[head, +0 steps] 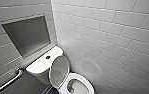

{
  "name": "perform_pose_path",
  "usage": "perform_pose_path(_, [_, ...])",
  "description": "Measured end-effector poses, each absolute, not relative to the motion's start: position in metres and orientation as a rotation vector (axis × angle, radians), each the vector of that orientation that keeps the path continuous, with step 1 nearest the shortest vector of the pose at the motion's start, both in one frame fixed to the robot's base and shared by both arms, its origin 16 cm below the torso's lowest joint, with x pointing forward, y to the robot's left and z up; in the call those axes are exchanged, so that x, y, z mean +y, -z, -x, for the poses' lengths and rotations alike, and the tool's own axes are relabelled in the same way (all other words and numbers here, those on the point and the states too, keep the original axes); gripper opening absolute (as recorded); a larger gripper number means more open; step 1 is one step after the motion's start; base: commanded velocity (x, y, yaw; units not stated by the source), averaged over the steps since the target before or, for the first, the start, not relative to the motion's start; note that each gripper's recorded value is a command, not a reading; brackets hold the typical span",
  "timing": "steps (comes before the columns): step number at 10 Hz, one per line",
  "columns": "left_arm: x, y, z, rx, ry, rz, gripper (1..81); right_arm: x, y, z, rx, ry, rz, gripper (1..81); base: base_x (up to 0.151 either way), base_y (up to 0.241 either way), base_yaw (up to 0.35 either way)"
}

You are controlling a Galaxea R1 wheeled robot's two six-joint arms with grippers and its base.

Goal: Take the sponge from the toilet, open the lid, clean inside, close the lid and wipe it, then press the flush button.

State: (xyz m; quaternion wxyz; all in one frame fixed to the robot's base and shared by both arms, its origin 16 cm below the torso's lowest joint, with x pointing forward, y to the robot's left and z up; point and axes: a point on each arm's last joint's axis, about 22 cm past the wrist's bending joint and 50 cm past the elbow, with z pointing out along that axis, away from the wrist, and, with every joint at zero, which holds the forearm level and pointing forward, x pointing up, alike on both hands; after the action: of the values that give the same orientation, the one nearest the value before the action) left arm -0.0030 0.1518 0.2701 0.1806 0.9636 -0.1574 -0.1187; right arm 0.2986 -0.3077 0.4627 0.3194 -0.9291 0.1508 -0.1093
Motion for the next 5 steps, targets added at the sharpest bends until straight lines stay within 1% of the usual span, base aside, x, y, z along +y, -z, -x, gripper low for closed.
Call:
perform_pose_path(2, [0.153,-0.27,0.003,-0.444,0.336,-2.723,81.1,-0.313,-0.476,-0.343,0.364,0.32,2.439,1.0,0.0,0.0,0.0])
perform_pose_path(5, [0.151,-0.271,0.007,-0.441,0.34,-2.72,81.1,-0.301,-0.499,-0.415,0.292,0.361,2.417,1.0,0.0,0.0,0.0])
